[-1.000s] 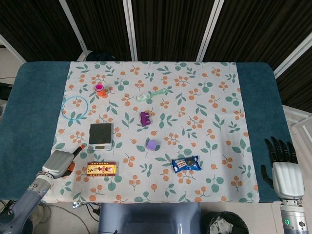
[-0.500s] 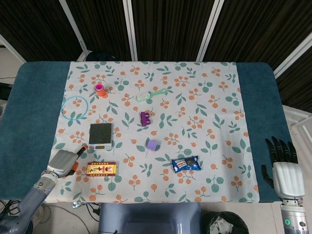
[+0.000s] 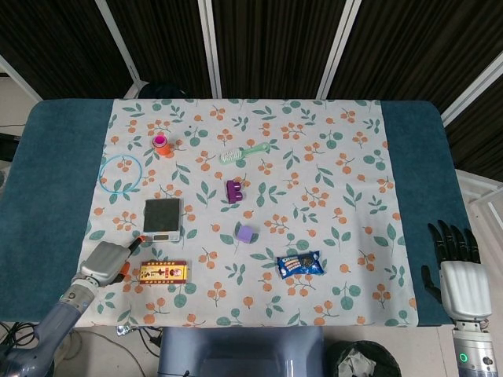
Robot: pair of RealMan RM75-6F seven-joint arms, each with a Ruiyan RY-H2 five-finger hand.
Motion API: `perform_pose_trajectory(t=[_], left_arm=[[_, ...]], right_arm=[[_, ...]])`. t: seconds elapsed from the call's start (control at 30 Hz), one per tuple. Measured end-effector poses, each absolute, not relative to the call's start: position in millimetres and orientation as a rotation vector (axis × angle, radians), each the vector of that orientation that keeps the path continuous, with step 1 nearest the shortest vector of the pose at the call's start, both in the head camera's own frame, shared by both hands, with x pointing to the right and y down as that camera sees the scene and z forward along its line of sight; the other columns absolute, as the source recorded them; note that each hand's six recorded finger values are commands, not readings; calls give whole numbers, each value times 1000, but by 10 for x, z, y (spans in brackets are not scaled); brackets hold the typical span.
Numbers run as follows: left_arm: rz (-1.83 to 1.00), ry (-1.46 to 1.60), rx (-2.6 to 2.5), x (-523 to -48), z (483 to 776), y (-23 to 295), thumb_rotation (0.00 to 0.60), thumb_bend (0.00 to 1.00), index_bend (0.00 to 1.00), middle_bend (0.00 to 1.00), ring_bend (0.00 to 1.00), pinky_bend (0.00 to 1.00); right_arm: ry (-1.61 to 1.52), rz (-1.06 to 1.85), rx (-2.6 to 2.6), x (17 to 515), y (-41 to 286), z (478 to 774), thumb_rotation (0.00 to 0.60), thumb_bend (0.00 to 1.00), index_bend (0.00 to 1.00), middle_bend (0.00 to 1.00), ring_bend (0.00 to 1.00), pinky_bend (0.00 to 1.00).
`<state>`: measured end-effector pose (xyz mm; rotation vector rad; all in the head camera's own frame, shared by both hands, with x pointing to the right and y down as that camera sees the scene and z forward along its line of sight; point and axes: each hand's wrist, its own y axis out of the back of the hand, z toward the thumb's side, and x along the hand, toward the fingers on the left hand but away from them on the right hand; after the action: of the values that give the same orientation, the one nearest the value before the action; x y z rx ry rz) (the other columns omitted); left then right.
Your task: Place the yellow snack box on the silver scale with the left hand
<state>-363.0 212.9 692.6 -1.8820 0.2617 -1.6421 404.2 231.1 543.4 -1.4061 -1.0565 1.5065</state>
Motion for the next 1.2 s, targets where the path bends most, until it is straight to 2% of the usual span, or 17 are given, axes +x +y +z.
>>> perform_pose_trajectory(t=[1.2], left_arm=[[-1657,212,-1858,-3605,6966,2149,600,606,61,772,710,733]], right_arm=[[-1063,1506,-1403,4051,2309,5423,600,513,34,67,58,25]])
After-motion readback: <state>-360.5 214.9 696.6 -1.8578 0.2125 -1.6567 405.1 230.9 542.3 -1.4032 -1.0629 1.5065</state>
